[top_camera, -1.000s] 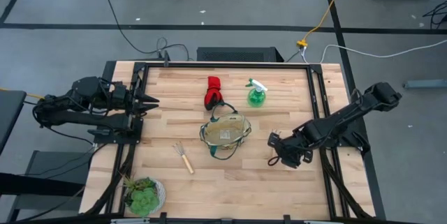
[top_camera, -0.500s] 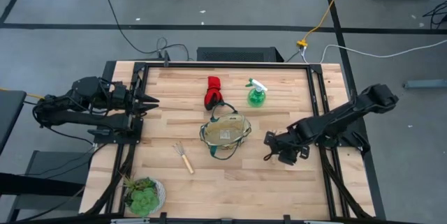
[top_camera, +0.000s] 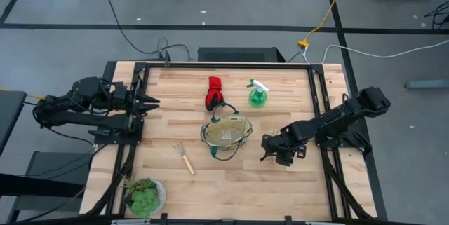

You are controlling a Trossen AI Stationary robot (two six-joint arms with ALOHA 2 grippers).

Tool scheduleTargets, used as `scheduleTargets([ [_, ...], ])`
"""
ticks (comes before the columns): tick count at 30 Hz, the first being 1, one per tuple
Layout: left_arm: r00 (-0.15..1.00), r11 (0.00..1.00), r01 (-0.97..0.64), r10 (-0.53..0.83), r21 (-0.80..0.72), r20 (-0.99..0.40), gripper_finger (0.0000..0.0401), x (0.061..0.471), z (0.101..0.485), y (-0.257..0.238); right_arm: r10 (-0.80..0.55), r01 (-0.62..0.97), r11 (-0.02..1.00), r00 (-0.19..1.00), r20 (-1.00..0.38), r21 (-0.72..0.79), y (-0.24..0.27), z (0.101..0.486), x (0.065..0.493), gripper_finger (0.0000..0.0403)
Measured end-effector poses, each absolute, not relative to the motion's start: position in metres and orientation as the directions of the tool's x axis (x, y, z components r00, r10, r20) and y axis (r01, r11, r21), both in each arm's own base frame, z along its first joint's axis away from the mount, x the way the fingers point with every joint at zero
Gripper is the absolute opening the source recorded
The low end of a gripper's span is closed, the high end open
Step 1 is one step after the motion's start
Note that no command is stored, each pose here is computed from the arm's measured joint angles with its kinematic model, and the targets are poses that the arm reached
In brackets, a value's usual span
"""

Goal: Pick & Place Garden tools in Gardening bag
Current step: Put the light brown trowel into the light brown and green gardening bag

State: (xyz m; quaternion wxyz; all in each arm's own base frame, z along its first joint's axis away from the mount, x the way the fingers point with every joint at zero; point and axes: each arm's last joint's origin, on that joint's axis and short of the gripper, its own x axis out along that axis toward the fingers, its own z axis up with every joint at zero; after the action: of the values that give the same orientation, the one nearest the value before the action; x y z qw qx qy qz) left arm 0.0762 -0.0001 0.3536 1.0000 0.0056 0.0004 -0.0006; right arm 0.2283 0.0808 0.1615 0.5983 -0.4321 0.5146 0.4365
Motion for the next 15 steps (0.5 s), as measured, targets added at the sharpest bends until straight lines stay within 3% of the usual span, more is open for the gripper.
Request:
scheduleTargets([
  [15, 1.0, 1.0, 0.0, 0.0, 0.011, -0.001, 0.0071, 0.076, 0.354, 0.0, 0.056, -0.968, 0.247, 0.056, -0.997, -0.04, 0.083, 0.147, 0.234, 0.0166],
])
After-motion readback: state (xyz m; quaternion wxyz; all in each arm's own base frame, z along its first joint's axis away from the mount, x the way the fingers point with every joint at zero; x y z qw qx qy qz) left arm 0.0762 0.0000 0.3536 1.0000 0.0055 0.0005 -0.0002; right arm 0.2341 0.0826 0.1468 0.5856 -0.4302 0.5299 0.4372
